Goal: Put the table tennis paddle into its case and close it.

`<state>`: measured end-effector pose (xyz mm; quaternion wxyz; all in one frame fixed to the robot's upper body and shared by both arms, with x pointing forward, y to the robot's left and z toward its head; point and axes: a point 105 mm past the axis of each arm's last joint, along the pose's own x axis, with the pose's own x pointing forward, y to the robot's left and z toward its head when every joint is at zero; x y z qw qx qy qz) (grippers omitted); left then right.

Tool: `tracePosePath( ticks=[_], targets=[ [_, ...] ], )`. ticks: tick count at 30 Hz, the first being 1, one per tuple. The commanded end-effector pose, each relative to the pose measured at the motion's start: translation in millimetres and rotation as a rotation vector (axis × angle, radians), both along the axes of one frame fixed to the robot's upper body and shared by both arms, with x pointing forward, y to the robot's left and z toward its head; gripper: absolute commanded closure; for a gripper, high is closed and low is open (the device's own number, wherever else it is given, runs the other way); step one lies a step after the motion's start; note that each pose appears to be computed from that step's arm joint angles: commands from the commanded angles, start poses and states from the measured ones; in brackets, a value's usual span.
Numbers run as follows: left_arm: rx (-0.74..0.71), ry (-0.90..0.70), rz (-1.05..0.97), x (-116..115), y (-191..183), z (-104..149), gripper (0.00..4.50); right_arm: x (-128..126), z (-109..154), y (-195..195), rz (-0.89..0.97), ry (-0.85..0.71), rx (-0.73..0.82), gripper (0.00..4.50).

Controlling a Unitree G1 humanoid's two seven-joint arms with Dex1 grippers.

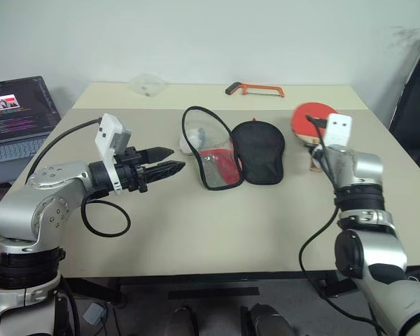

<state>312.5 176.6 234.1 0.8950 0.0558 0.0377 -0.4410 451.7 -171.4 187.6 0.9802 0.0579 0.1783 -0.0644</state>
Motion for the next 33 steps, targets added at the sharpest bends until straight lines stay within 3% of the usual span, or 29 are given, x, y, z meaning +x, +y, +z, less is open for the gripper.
tracePosePath(
  ticks=[1,7,19,24,33],
  targets=[
    [0.007,-0.040,-0.004,-2.2,-1.4,5.9,1.81,2.0,43.4,43.4,0.105,-0.132,0.013,3.48],
    [0.013,-0.037,-0.003,-3.7,-3.9,2.6,1.81,8.5,27.6,74.5,0.130,-0.097,0.022,3.48],
    [0.026,-0.026,0.025,-9.3,-1.8,-4.0,1.81,4.8,-5.9,71.5,0.103,0.009,0.029,3.48],
    [0.033,-0.024,0.033,-6.8,-2.3,-6.2,1.81,2.1,-11.4,83.1,0.170,0.027,0.042,3.48],
    [0.037,-0.031,0.034,-6.8,-4.8,-4.9,1.81,3.7,-27.5,74.4,0.123,0.067,0.035,3.48]
  ],
)
